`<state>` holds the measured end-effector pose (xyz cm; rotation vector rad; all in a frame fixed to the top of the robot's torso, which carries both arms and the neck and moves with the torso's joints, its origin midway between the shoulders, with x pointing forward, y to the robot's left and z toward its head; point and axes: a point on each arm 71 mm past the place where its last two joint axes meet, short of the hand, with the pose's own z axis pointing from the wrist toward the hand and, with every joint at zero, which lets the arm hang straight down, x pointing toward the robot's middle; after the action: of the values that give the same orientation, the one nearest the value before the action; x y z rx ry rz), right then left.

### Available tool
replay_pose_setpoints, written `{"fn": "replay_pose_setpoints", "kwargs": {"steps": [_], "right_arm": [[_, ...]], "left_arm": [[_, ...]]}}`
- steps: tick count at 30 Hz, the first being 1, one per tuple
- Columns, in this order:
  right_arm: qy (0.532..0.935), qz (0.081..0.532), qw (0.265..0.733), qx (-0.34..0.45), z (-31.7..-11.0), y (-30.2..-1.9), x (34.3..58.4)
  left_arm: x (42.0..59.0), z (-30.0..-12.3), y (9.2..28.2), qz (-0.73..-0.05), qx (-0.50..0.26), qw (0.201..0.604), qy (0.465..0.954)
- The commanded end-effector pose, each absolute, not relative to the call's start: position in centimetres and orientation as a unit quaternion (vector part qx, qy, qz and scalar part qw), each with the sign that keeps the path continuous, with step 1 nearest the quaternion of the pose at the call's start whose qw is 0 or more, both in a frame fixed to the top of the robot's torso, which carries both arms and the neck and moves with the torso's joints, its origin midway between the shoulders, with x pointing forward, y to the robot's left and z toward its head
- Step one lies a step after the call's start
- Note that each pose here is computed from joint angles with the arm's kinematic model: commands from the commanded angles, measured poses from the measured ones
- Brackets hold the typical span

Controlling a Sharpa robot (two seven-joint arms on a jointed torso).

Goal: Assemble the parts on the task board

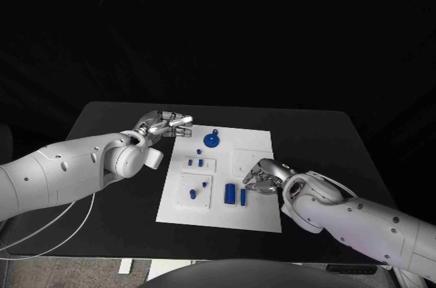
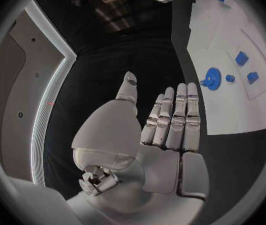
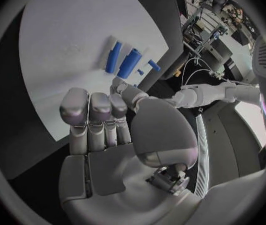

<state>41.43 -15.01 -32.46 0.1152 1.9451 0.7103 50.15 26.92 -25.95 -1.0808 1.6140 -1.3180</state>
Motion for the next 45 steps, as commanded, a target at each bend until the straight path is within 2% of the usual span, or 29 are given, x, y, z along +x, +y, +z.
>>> {"fn": "replay_pose_setpoints", "kwargs": {"steps": [1,16,27,45], "right_arm": [[0.812,0.291,0.506,0.0,-32.8,-14.6,41.1],[0.815,0.282,0.506,-0.008,-33.6,-14.1,40.9],[0.829,0.281,0.483,-0.019,-34.6,-13.6,40.1],[0.81,0.266,0.522,-0.031,-35.8,-13.6,40.1]], "left_arm": [[50.1,-25.9,26.6,-0.524,-0.42,0.384,0.634],[50.1,-25.9,26.7,-0.524,-0.42,0.384,0.634],[50.2,-25.9,26.7,-0.524,-0.42,0.384,0.634],[50.2,-25.9,26.7,-0.524,-0.42,0.383,0.635]]}}
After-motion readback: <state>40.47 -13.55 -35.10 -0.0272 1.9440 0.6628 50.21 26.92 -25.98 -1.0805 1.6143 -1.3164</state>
